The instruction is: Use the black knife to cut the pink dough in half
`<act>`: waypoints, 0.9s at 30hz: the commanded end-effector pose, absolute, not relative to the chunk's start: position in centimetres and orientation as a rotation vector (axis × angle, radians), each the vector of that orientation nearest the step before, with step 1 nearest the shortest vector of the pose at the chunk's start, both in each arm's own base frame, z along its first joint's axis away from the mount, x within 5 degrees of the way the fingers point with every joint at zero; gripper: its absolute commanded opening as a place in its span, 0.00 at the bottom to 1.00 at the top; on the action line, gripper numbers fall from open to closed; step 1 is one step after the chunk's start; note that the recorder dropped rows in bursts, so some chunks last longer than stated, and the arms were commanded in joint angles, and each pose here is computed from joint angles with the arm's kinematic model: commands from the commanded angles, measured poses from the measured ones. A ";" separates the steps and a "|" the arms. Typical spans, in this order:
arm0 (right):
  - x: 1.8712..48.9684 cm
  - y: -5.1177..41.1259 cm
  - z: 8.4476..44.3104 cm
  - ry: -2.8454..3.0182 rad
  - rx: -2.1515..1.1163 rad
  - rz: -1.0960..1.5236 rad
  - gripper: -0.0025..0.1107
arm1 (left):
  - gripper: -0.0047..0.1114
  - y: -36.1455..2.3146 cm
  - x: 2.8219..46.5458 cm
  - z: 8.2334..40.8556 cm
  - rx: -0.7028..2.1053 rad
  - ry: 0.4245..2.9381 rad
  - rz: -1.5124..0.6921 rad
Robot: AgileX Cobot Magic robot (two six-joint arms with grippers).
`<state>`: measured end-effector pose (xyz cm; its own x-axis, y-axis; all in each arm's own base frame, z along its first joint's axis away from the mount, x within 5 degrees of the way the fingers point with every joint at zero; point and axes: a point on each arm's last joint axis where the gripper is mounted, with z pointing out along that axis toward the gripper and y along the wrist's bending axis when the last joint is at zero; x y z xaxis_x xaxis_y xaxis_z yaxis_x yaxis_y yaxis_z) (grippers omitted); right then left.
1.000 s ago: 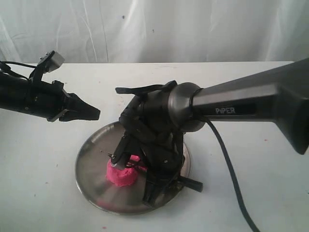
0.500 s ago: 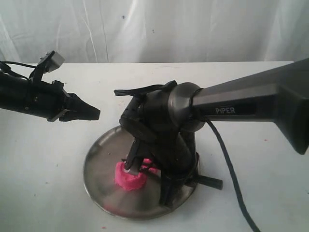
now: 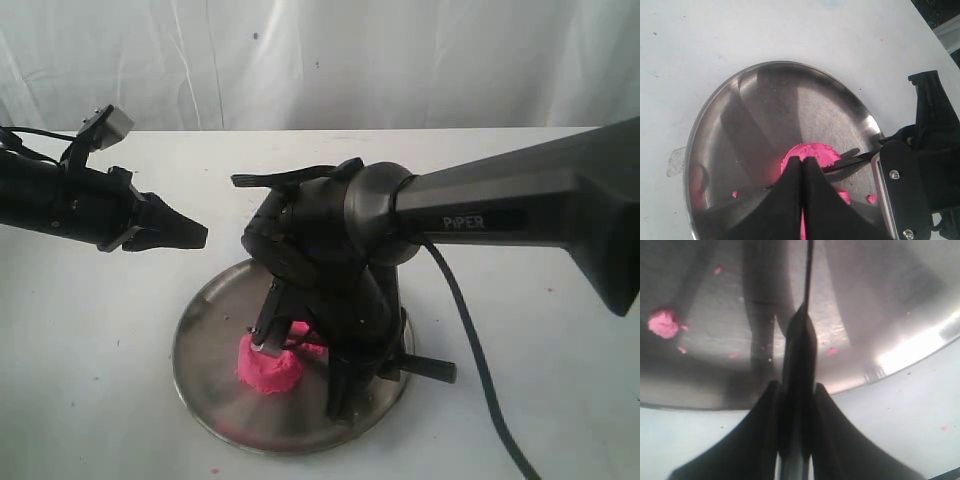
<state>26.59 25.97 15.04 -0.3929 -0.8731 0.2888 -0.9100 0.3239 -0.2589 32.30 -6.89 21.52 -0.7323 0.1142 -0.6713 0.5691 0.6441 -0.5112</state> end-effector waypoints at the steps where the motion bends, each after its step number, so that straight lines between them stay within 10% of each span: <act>1: 26.4 26.1 15.7 -2.476 1.688 0.559 0.02 | 0.04 -7.0 32.1 21.7 0.522 2.251 -1.008; 27: 27.1 25.7 15.9 -2.510 1.665 0.680 0.02 | 0.04 -7.1 32.0 21.7 0.522 2.251 -1.013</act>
<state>26.81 25.87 15.14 -0.4008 -0.8687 0.2909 -0.9017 0.3181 -0.2927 32.30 -6.89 21.52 -0.7323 0.1142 -0.6713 0.5691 0.6441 -0.5112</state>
